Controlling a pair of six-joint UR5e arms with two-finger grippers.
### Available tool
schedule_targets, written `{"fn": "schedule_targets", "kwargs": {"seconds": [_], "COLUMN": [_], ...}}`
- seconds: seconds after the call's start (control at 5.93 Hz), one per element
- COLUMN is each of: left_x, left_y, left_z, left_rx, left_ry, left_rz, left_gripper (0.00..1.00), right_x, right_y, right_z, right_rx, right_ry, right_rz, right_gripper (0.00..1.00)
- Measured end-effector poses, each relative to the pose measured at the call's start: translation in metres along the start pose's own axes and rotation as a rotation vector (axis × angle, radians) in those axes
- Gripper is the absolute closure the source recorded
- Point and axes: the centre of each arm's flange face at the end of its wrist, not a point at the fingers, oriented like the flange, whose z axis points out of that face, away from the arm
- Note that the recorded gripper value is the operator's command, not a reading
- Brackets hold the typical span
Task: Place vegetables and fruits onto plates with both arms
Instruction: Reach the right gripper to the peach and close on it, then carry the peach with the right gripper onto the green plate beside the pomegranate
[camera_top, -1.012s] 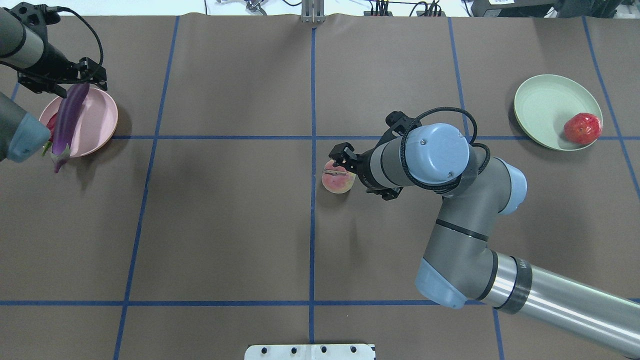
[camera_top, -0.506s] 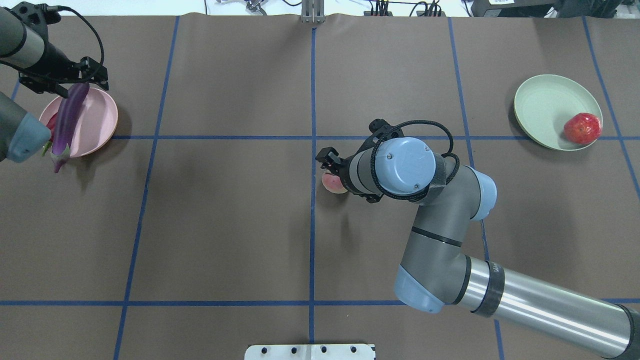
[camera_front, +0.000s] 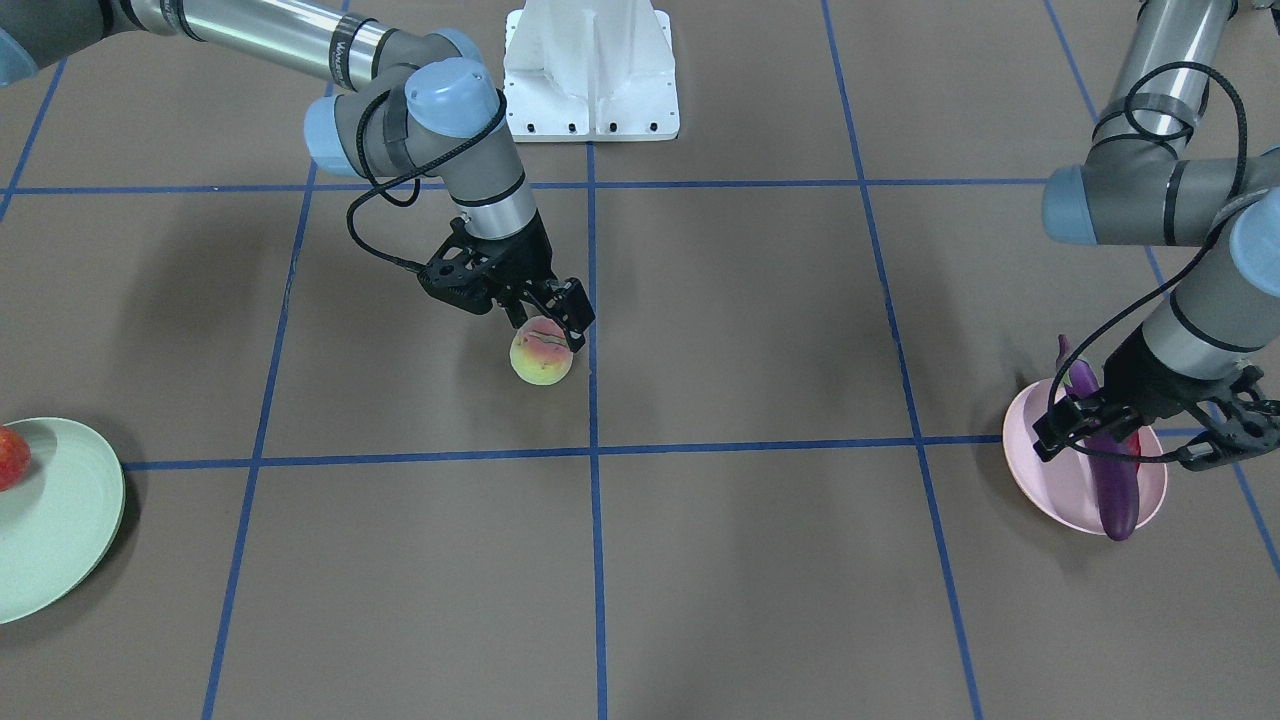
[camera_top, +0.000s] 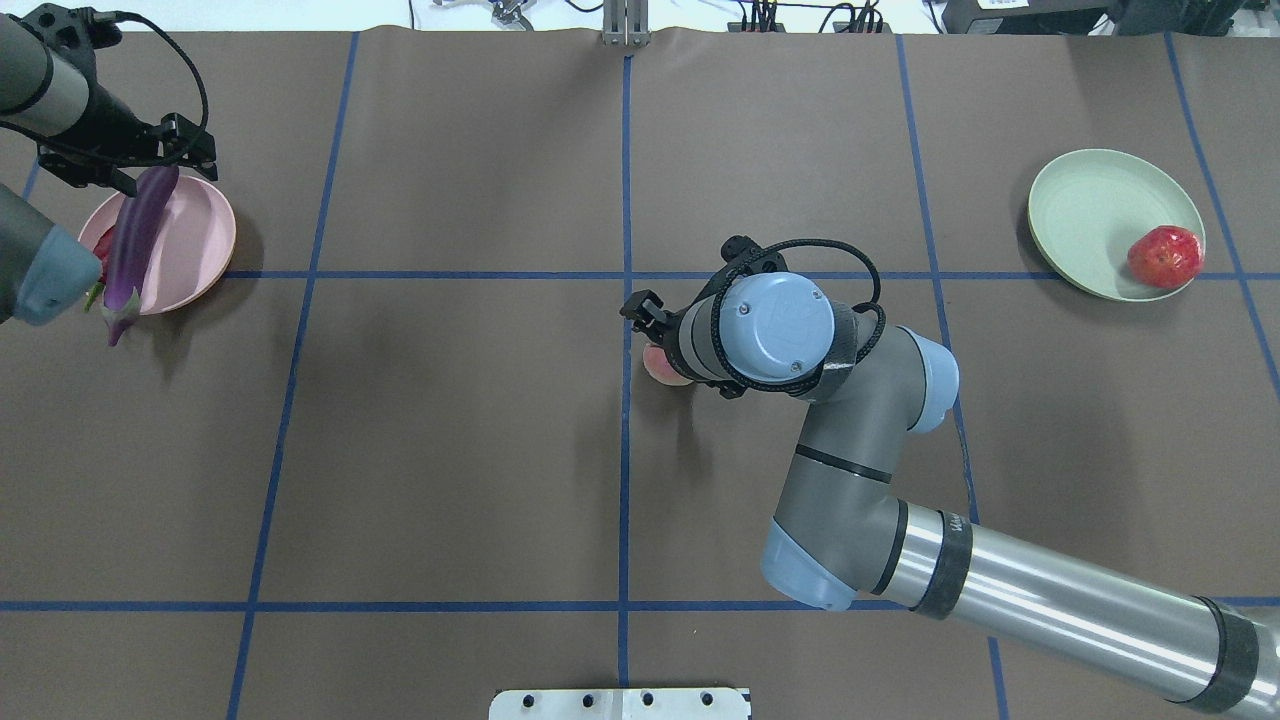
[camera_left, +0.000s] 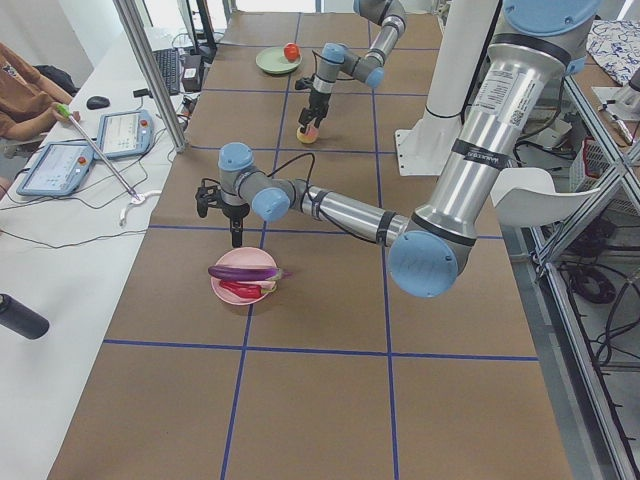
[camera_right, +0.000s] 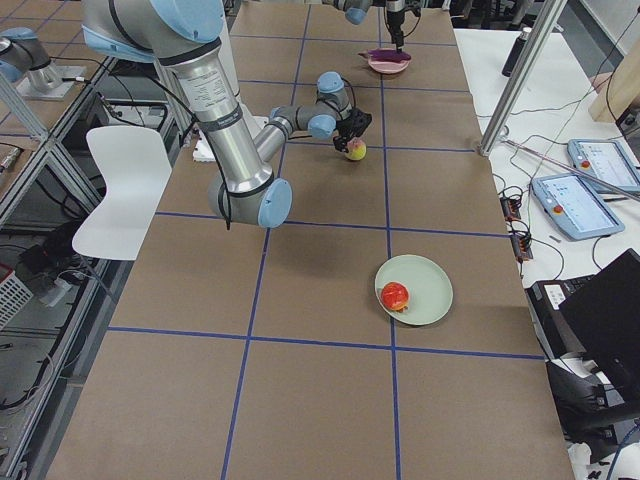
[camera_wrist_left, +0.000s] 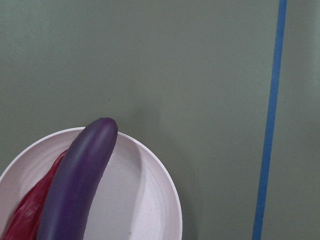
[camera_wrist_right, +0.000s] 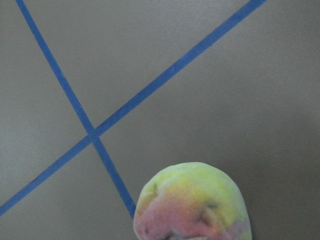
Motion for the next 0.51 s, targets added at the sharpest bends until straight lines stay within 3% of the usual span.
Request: {"fn": "schedule_targets", "kwargs": {"seconds": [0.17,0.34,0.51], "left_x": [0.0006,0.0011,0.0024], "left_y": [0.0001,0.0001,0.0006], "left_z": [-0.0011,-0.0025,-0.0044], "left_rx": [0.001,0.003,0.005], "left_ry": [0.001,0.002,0.004], "left_rz": [-0.002,-0.002,0.000], "left_gripper": [0.00,0.00,0.00], "right_x": [0.0016,0.0040,0.0048], "right_y": [-0.0010,-0.0021,-0.0025], "right_z": [0.0041,0.0064,0.0070], "right_rx": [0.005,0.007,0.008], "right_ry": [0.008,0.014,0.016], "right_rz": [0.000,0.000,-0.001], "right_gripper": [0.06,0.30,0.61]}}
